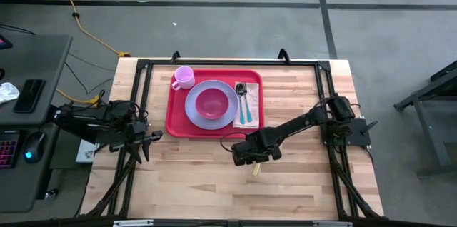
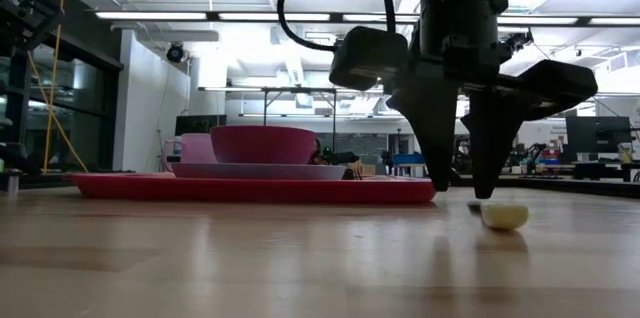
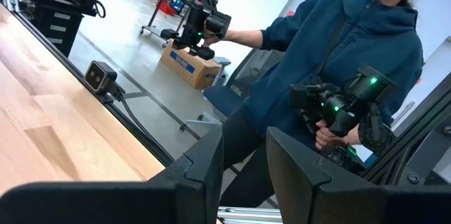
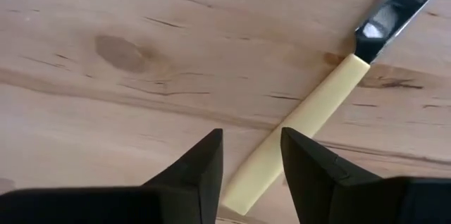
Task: Set up tray
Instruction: Put the yellow knife on the white table napkin to the right of the blue fork
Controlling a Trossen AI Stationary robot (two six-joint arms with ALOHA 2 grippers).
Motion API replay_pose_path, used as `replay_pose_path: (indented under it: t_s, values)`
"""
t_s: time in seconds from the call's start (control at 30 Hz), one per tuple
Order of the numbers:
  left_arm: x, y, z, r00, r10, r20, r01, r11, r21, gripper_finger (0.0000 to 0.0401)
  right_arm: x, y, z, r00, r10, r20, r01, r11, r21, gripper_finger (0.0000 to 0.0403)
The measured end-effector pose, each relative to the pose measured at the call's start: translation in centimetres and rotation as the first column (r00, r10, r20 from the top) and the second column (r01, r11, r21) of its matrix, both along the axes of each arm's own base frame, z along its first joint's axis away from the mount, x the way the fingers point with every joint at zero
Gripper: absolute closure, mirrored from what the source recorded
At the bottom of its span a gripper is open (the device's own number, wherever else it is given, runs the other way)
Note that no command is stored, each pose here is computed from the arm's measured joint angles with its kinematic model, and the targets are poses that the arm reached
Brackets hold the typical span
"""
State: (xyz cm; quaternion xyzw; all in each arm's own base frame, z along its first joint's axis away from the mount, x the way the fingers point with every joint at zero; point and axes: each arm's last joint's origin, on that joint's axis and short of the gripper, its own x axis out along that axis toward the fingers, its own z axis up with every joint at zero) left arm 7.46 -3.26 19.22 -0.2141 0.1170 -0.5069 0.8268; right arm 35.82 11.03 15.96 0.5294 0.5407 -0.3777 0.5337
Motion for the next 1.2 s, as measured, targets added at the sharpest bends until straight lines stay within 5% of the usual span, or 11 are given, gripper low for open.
replay_pose_path:
  t_s: [0.37,1.2]
  values:
    - [0.0,0.0,0.0,1.000,-0.001,-0.005,0.001,1.000,0.001,0.0261,-1.7,0.4,2.1,0.998,-0.025,-0.052,0.024,0.999,-0.031,0.0279]
    - [0.0,0.0,-0.1,0.999,0.000,0.037,-0.001,1.000,0.024,0.0261,-1.2,-1.2,0.3,0.991,-0.081,-0.104,0.068,0.990,-0.123,0.0279]
